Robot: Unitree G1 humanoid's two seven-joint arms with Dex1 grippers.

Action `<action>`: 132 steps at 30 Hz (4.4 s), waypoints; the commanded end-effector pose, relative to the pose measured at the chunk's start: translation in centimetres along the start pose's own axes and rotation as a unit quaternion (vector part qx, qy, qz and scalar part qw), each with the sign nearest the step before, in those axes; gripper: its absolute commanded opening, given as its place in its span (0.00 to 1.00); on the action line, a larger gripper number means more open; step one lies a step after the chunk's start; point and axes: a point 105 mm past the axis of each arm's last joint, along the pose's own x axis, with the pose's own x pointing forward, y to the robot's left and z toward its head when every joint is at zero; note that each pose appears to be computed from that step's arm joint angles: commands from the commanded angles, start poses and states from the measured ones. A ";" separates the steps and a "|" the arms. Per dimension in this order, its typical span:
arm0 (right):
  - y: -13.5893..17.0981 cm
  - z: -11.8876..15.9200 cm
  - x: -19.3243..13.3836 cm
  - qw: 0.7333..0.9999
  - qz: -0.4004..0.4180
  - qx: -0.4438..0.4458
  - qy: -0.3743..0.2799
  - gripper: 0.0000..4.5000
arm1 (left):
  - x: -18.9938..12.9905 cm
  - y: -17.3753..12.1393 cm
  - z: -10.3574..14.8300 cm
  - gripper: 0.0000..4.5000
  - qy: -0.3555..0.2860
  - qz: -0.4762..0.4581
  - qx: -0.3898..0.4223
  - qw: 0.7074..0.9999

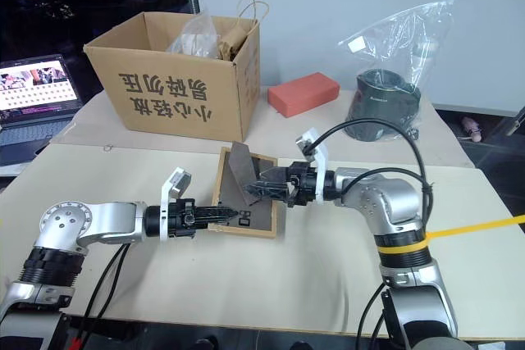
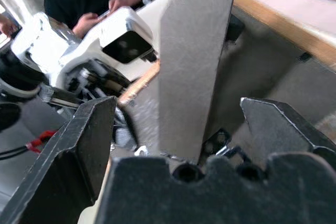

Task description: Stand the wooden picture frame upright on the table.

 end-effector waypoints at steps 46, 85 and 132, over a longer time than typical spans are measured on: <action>-4.3 0.4 -7.4 0.633 -0.264 -0.727 -0.002 0.99 | -0.7 -3.1 2.6 0.26 0.060 -0.155 -0.084 0.983; -1.2 0.8 -5.1 0.631 -0.244 -0.730 -0.099 0.28 | -5.2 -0.2 1.7 1.00 0.089 0.032 0.140 0.986; -2.9 -8.3 -2.7 0.990 -0.068 0.127 0.012 0.56 | -7.6 3.0 2.5 1.00 -0.091 0.177 0.458 0.867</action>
